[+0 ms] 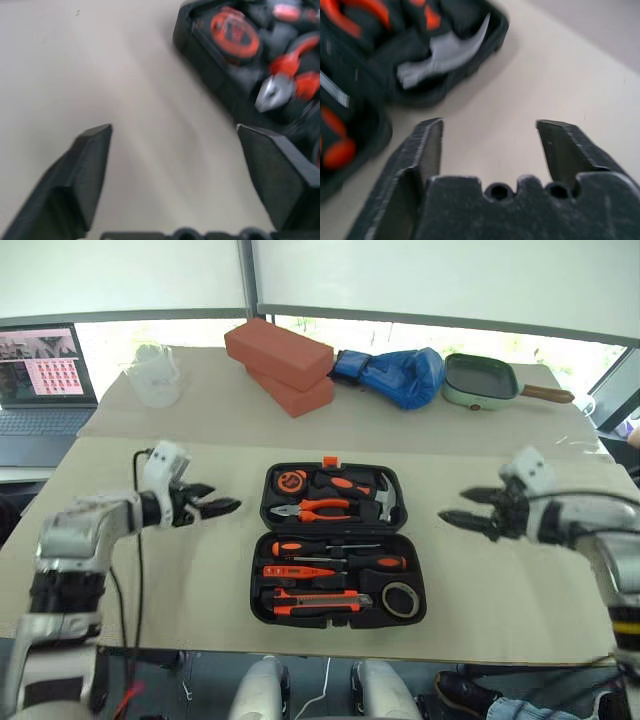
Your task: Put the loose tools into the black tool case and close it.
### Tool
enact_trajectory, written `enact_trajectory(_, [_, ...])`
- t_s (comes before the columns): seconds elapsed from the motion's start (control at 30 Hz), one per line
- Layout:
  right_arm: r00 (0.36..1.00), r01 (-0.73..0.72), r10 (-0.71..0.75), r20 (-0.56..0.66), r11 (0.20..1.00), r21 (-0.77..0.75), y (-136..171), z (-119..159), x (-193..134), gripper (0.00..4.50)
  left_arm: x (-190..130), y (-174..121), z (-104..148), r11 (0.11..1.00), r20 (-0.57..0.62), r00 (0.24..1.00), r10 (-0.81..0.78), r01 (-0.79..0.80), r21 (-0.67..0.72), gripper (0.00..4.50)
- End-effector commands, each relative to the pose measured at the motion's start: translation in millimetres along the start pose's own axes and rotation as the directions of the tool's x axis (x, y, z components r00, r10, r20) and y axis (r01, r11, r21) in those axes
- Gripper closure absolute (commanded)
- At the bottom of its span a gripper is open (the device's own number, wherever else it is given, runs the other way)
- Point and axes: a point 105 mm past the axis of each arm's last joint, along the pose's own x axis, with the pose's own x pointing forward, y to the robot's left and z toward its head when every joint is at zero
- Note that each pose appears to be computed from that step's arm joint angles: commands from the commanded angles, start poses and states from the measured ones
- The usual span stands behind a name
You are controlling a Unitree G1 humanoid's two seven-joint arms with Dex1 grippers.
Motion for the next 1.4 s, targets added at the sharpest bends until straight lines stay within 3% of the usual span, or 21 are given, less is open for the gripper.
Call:
enact_trajectory(0.03, [1.000,-0.023,0.023,-0.001,0.992,0.122,-2,10,25,0.09,21,-7,19,0.996,0.011,1.000,-0.001,0.002,-0.087,0.00])
enact_trajectory(0.33, [0.999,0.016,-0.007,-0.034,0.963,0.269,-12,12,63,0.09,48,-12,17,0.994,-0.033,0.999,-0.002,-0.002,-0.109,0.00])
enact_trajectory(0.37, [0.999,0.021,-0.011,-0.039,0.963,0.270,-13,11,65,0.60,50,-12,13,0.996,-0.047,0.999,0.004,-0.008,-0.093,0.00])
enact_trajectory(0.47, [0.999,0.018,-0.005,-0.047,0.959,0.281,-11,10,71,1.38,53,-18,6,0.996,-0.064,0.998,-0.022,0.016,-0.092,0.00])
enact_trajectory(0.57, [0.999,0.010,0.004,-0.052,0.962,0.275,-8,11,75,2.46,56,-19,0,0.998,-0.082,0.997,-0.013,0.008,-0.066,0.70])
enact_trajectory(0.77, [0.999,0.001,0.010,-0.039,0.961,0.278,-7,16,77,4.49,57,-22,-3,0.998,-0.088,0.996,-0.026,0.022,-0.051,2.91])
enact_trajectory(0.9, [0.999,-0.016,0.025,-0.033,0.965,0.263,-5,18,76,4.50,57,-23,3,0.998,-0.061,0.998,-0.029,0.025,-0.061,4.13])
enact_trajectory(0.97, [0.999,-0.023,0.030,-0.023,0.965,0.263,-4,21,75,4.50,57,-24,6,0.998,-0.050,0.998,-0.034,0.031,-0.057,4.47])
enact_trajectory(1.23, [0.988,-0.051,0.025,0.152,0.984,0.169,4,61,67,4.50,53,-40,31,0.993,0.086,0.989,-0.116,0.117,-0.001,4.49])
enact_trajectory(1.4, [0.956,0.016,-0.046,0.290,0.994,0.106,4,89,57,4.50,49,-52,62,0.987,0.244,0.959,-0.145,0.124,0.099,4.49])
